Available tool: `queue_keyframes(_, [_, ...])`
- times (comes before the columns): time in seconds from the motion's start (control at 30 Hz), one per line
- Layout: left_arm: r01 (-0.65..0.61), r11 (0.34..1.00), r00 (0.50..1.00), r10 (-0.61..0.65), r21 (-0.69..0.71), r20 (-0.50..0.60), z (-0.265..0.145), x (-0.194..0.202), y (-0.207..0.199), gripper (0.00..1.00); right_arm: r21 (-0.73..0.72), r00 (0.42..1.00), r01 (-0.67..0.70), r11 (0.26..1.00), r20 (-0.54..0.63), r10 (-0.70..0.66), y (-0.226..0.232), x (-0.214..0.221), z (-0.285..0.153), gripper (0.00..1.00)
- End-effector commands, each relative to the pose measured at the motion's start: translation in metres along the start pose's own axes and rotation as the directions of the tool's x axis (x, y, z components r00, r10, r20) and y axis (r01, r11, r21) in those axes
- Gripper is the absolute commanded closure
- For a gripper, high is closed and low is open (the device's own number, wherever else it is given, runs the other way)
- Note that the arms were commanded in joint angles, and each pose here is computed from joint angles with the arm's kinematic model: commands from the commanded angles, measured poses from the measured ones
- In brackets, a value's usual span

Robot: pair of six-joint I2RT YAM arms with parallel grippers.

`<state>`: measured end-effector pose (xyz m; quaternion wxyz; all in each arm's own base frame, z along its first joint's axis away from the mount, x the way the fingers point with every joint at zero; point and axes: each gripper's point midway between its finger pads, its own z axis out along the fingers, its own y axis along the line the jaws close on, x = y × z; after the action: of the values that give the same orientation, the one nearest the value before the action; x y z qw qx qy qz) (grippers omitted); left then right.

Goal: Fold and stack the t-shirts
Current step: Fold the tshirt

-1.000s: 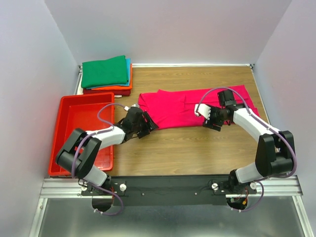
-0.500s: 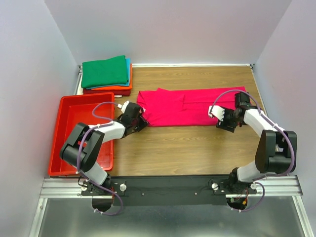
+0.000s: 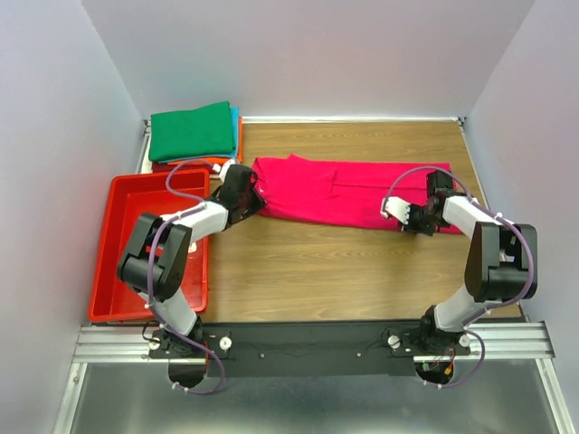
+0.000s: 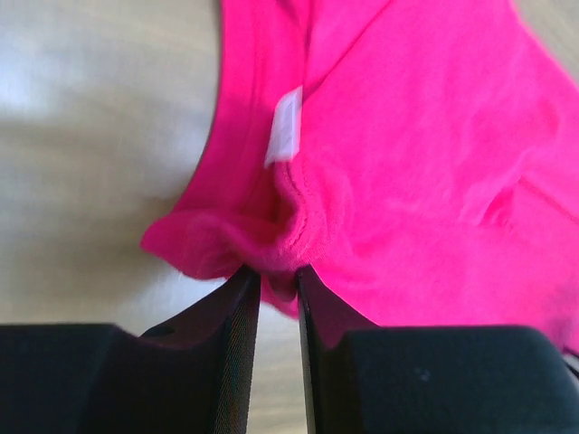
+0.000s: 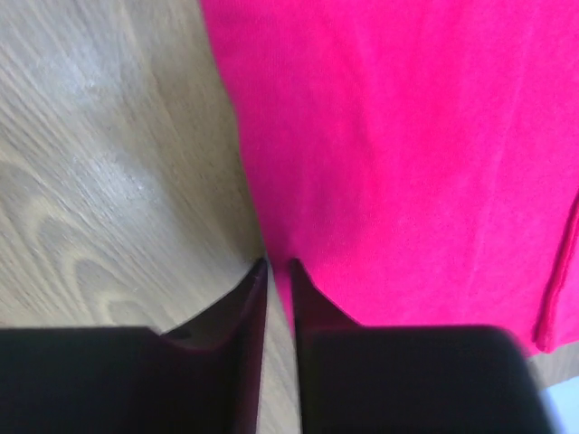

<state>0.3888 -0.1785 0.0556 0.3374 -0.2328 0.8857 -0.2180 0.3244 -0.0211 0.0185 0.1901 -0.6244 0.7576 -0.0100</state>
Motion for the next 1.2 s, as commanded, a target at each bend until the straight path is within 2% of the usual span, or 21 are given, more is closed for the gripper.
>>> queue_keyframes(0.0, [-0.102, 0.992, 0.994, 0.105, -0.074, 0.036, 0.015, -0.028, 0.009, 0.7, -0.017, 0.998, -0.029, 0.999, -0.063, 0.028, 0.022, 0.015, -0.002, 0.83])
queue_keyframes(0.03, [-0.111, 0.991, 0.993, 0.113, -0.076, 0.034, 0.017, -0.031, 0.008, 0.7, -0.012, 0.997, -0.032, 0.999, -0.064, 0.032, 0.025, 0.015, -0.005, 0.85])
queue_keyframes(0.07, [-0.115, 0.991, 0.992, 0.119, -0.066, 0.05, 0.019, -0.042, -0.001, 0.7, 0.006, 0.998, -0.029, 1.0, -0.057, 0.03, 0.026, 0.013, -0.011, 0.91])
queue_keyframes(0.17, [-0.138, 0.989, 0.99, 0.14, -0.047, 0.03, 0.031, -0.05, -0.009, 0.7, -0.035, 0.999, -0.017, 0.999, -0.042, 0.016, 0.054, 0.011, -0.022, 0.95])
queue_keyframes(0.27, [-0.154, 0.987, 0.988, 0.154, -0.04, 0.005, 0.049, -0.053, -0.016, 0.71, -0.105, 1.0, 0.001, 0.994, -0.004, -0.001, 0.093, 0.005, -0.035, 0.97])
queue_keyframes(0.4, [-0.176, 0.984, 0.984, 0.176, -0.012, -0.01, 0.057, -0.059, -0.03, 0.76, -0.075, 0.999, 0.009, 0.997, 0.041, -0.006, 0.113, -0.005, -0.049, 0.96])
queue_keyframes(0.5, [-0.184, 0.981, 0.982, 0.186, 0.054, -0.026, 0.046, -0.056, -0.043, 0.76, -0.007, 0.997, -0.032, 0.999, 0.073, 0.033, 0.106, -0.013, -0.059, 0.75])
queue_keyframes(0.57, [-0.184, 0.982, 0.982, 0.186, 0.052, -0.033, 0.037, -0.048, -0.035, 0.76, 0.03, 0.992, -0.061, 0.998, 0.109, 0.058, 0.091, -0.023, -0.068, 0.66])
queue_keyframes(0.6, [-0.18, 0.981, 0.984, 0.18, 0.079, 0.001, 0.024, -0.055, -0.042, 0.76, 0.024, 0.987, -0.107, 0.994, 0.123, 0.103, 0.087, -0.027, -0.068, 0.61])
queue_keyframes(0.63, [-0.179, 0.981, 0.984, 0.18, 0.069, -0.012, 0.02, -0.045, -0.032, 0.76, 0.019, 0.983, -0.129, 0.991, 0.135, 0.125, 0.083, -0.03, -0.069, 0.6])
queue_keyframes(0.67, [-0.181, 0.98, 0.984, 0.18, 0.089, 0.015, 0.008, -0.05, -0.037, 0.76, 0.033, 0.978, -0.137, 0.99, 0.166, 0.13, 0.07, -0.038, -0.075, 0.58])
queue_keyframes(0.8, [-0.176, 0.978, 0.984, 0.177, 0.111, 0.005, -0.014, -0.038, -0.031, 0.75, -0.003, 0.955, -0.215, 0.977, 0.208, 0.211, 0.052, -0.049, -0.07, 0.55])
queue_keyframes(0.97, [-0.161, 0.966, 0.985, 0.17, 0.205, -0.029, -0.043, -0.012, -0.026, 0.67, -0.006, 0.93, -0.294, 0.956, 0.228, 0.287, 0.027, -0.056, -0.065, 0.41])
queue_keyframes(1.03, [-0.158, 0.945, 0.986, 0.167, 0.286, -0.006, -0.067, -0.011, -0.039, 0.65, -0.007, 0.927, -0.305, 0.952, 0.225, 0.299, 0.024, -0.055, -0.063, 0.4])
queue_keyframes(1.07, [-0.134, 0.945, 0.989, 0.145, 0.3, -0.014, -0.072, -0.002, -0.032, 0.64, -0.016, 0.927, -0.309, 0.951, 0.217, 0.305, 0.025, -0.054, -0.059, 0.39])
queue_keyframes(1.1, [-0.132, 0.928, 0.991, 0.133, 0.35, 0.023, -0.091, -0.006, -0.041, 0.64, -0.022, 0.926, -0.312, 0.95, 0.216, 0.31, 0.026, -0.054, -0.058, 0.39])
queue_keyframes(1.13, [-0.118, 0.92, 0.993, 0.116, 0.372, 0.028, -0.099, -0.004, -0.042, 0.55, -0.024, 0.927, -0.311, 0.95, 0.213, 0.309, 0.026, -0.053, -0.056, 0.39])
queue_keyframes(1.17, [-0.097, 0.926, 0.995, 0.099, 0.366, 0.013, -0.101, 0.008, -0.03, 0.33, -0.031, 0.926, -0.313, 0.949, 0.213, 0.313, 0.028, -0.053, -0.054, 0.39])
